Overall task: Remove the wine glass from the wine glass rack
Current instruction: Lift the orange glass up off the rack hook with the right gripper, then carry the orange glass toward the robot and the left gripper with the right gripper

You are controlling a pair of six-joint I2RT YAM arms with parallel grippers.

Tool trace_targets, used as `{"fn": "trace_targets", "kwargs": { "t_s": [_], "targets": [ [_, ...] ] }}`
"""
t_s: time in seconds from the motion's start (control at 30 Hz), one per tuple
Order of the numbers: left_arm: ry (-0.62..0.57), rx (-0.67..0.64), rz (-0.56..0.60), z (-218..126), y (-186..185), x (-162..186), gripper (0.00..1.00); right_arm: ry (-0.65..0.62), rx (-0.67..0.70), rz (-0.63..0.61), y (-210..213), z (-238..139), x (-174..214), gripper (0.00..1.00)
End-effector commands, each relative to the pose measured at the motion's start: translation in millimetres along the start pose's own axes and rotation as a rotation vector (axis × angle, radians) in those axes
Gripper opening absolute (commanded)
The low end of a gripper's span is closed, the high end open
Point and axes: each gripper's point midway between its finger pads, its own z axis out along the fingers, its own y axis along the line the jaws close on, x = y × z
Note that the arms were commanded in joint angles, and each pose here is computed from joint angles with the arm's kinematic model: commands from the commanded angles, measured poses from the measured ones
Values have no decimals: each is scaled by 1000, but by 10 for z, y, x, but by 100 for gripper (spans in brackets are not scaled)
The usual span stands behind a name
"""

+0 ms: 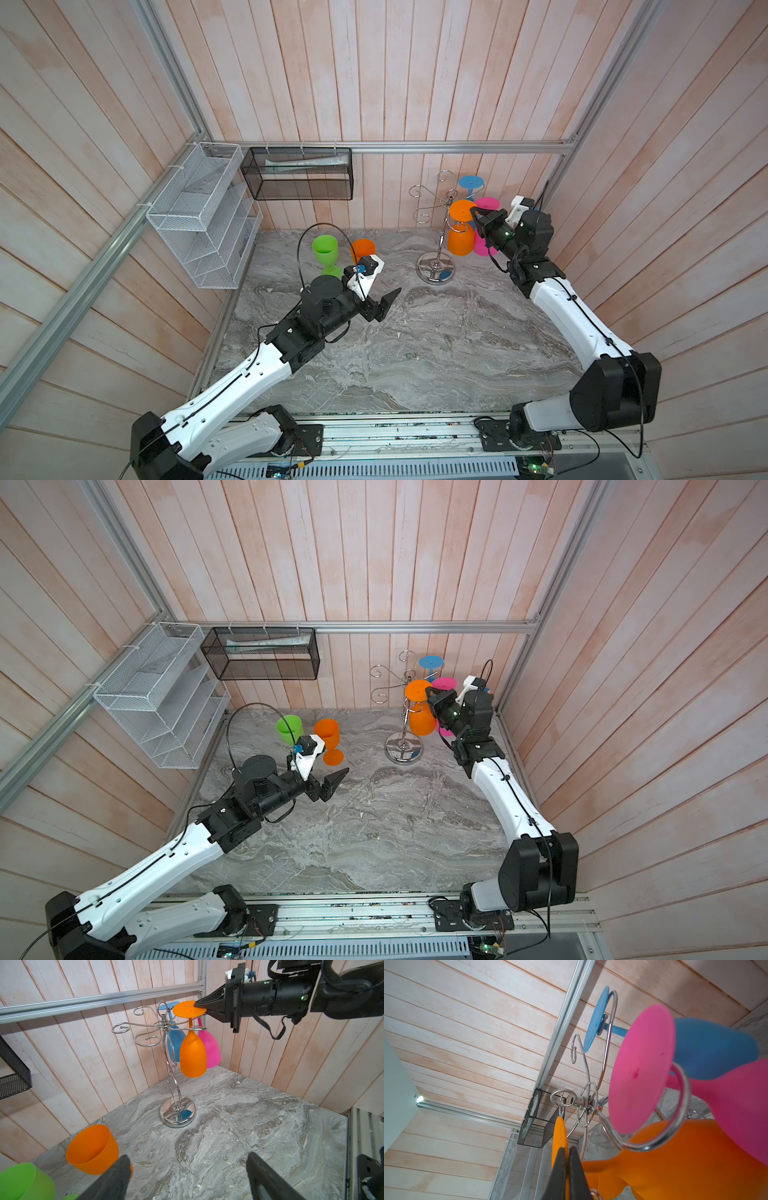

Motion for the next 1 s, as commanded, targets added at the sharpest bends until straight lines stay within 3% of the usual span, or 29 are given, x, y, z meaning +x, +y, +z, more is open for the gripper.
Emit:
{"fn": "trace_targets", "kwargs": {
  "t_s": [0.0,0.57,0.97],
  "targets": [
    [-19,21,19,-20,-54,-8,89,-41,-29,-20,86,-51,-113,0],
    [-10,26,18,-1,-75,20,89,-86,-25,-27,86,-452,-131,0],
    [-4,26,24,8,-91,34,89,-76,-8,-44,22,-835,64,0]
  ]
}}
